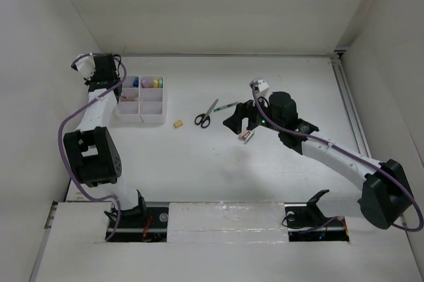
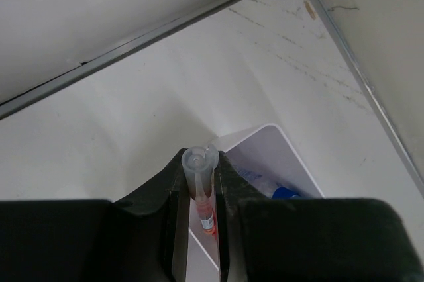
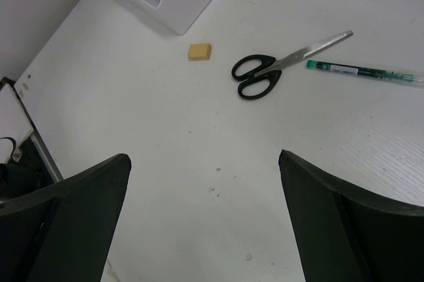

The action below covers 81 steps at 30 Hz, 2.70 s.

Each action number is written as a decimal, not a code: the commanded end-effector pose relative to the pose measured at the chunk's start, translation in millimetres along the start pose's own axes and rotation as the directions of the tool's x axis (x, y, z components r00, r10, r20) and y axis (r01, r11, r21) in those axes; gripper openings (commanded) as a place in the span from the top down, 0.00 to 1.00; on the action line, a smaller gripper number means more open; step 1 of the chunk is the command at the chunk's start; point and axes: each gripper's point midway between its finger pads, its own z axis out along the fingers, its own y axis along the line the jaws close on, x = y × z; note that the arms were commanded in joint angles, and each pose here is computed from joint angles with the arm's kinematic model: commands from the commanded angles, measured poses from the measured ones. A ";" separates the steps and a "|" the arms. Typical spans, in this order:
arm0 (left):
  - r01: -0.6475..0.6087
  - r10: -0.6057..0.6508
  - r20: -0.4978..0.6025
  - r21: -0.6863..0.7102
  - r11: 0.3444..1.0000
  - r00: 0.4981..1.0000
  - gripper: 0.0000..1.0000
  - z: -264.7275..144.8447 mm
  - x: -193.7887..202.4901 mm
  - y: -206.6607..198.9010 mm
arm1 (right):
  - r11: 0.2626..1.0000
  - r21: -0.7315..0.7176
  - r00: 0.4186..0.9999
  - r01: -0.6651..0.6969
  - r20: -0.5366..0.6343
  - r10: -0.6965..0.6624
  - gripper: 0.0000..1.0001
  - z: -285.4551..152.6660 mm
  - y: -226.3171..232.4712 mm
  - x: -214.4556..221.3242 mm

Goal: Sort the stationery into containers
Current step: Place the pen in the storage box, then pick up the pen from the center of the board.

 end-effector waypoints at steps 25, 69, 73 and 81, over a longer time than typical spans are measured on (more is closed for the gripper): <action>0.041 -0.061 0.057 0.304 0.952 0.996 0.00 -71.9 -46.8 -65.7 | 0.994 0.103 0.999 0.026 0.023 -0.029 0.00 18.1 -14.2 -20.3; 0.006 0.021 -0.030 0.692 0.722 0.999 0.00 -213.4 -96.3 -111.3 | 0.207 0.848 0.747 -0.488 0.283 0.602 0.20 139.4 -157.4 61.6; 0.006 0.025 -0.034 0.697 0.717 0.999 0.00 -214.5 -95.3 -112.0 | 0.171 0.858 0.742 -0.484 0.298 0.601 0.21 137.5 -160.4 64.8; 0.006 0.025 -0.034 0.697 0.717 0.999 0.00 -214.5 -95.3 -112.0 | 0.124 0.910 0.758 -0.397 0.249 0.602 0.21 142.1 -175.3 82.4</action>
